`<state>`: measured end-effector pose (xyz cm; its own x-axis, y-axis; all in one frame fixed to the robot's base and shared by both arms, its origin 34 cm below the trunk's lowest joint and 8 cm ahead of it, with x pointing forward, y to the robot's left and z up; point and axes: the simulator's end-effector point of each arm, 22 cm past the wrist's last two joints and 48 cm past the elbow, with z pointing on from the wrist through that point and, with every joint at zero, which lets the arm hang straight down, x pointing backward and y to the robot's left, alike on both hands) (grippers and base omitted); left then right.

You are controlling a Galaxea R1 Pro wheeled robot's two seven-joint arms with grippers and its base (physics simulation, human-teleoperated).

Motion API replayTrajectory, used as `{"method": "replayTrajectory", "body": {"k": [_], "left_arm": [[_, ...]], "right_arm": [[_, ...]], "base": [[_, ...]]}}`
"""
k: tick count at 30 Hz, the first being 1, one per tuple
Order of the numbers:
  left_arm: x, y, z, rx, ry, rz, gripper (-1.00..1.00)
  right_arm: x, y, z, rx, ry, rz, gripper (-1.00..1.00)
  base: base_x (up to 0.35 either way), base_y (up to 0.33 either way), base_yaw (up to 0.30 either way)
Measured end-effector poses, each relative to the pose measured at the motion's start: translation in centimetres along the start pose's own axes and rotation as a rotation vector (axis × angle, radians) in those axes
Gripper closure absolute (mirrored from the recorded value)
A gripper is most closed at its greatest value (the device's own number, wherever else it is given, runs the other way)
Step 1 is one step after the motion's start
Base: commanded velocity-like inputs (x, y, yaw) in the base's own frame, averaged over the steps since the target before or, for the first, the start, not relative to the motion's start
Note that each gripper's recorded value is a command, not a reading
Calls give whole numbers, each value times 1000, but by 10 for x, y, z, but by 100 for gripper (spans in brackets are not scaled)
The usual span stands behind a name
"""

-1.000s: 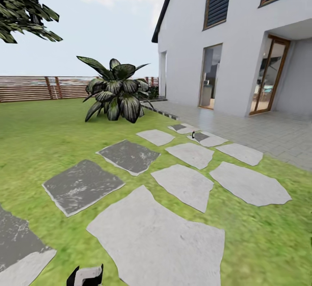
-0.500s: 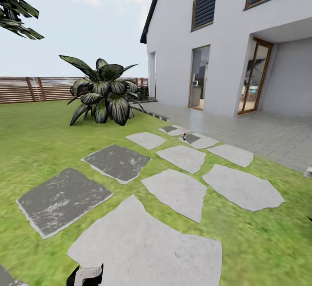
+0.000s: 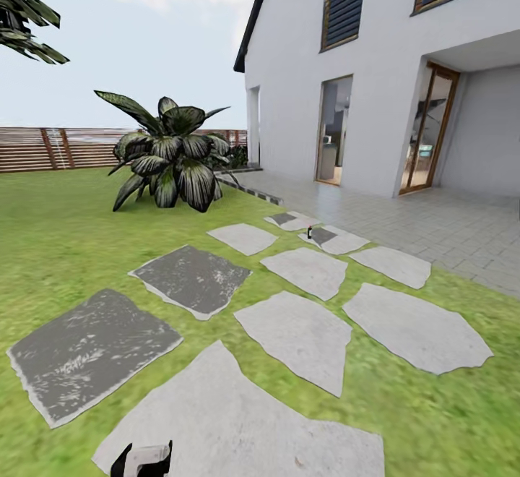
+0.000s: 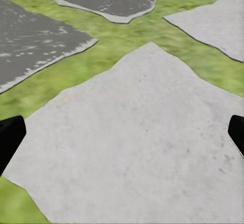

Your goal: In the garden, pick up the pesticide atomizer on the floor and spray pesticide onto both trees until each tree trunk is fully covered.

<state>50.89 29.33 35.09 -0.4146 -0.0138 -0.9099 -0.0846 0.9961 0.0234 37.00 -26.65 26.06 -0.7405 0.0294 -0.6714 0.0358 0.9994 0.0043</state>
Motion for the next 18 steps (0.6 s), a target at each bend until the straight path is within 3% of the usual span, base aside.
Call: {"method": "replayTrajectory", "body": {"k": [18], "left_arm": [[0, 0, 0, 0, 0, 0, -100]], "right_arm": [[2, 1, 0, -1, 3, 1, -100]], "base": [[309, 0, 0]]}}
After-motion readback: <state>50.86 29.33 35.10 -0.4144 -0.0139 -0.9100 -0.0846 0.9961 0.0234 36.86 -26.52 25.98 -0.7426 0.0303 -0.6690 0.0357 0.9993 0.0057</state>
